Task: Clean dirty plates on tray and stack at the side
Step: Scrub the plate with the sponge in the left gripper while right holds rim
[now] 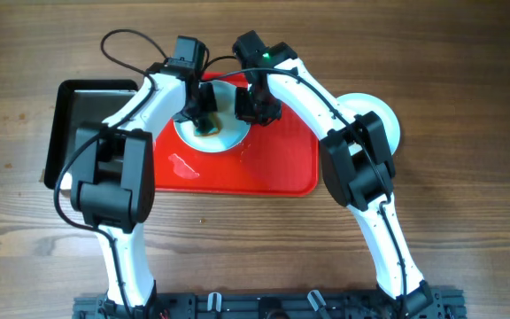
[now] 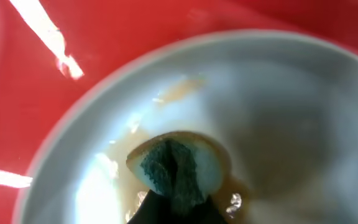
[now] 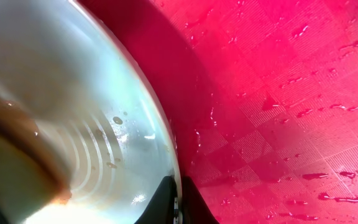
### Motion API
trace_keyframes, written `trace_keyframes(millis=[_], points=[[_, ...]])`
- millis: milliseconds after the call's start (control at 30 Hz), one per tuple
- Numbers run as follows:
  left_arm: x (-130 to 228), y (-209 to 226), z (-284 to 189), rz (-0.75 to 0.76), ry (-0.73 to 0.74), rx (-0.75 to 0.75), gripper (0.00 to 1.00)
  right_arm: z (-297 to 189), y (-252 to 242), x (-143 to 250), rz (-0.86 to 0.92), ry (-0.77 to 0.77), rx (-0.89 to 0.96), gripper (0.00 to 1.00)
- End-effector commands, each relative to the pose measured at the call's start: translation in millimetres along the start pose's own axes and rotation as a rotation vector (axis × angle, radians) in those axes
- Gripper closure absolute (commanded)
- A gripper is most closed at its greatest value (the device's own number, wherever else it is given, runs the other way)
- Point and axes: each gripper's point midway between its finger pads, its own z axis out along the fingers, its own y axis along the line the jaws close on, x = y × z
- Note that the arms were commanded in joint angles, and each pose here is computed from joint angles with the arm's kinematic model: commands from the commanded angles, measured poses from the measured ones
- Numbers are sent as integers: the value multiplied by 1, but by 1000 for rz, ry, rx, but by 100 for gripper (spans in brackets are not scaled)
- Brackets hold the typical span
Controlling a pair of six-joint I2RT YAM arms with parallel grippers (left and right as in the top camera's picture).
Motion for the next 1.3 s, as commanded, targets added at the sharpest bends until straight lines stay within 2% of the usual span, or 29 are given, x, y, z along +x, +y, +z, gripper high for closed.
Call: trace_keyframes(millis=[0,100,200,367,433,533,667,733,800,900,933,1100,1267], points=[[36,82,37,-213,20,-392,96,23,-8,11,-20,31,64,96],[46,86,35,-258,53,-416,96,23,-8,10,-20,31,64,96],[64,75,35,-220,152,-360,96,23,-8,10,-20,29,63,96],[113,11,29,50,460,55,96,23,-8,10,-21,29,63,96],[122,-12,20,132,514,222,96,23,-8,10,-21,29,63,96],[126,-38,10,237,523,417,96,23,-7,11,-23,30,63,96],[108,-49,16,283,431,468,96,23,-7,11,-23,30,63,96],[94,-51,23,298,362,453,96,23,-7,11,-23,29,63,96],[75,-43,34,264,282,363,96,23,-7,11,-23,29,63,96],[45,-15,48,135,156,149,96,23,-7,10,-23,28,62,96],[31,4,51,52,88,23,96,23,-7,10,-23,28,62,96],[2,69,40,-170,-122,-354,96,23,-7,10,-24,27,62,96],[12,83,35,-178,-99,-429,96,23,-6,9,-23,25,60,96]])
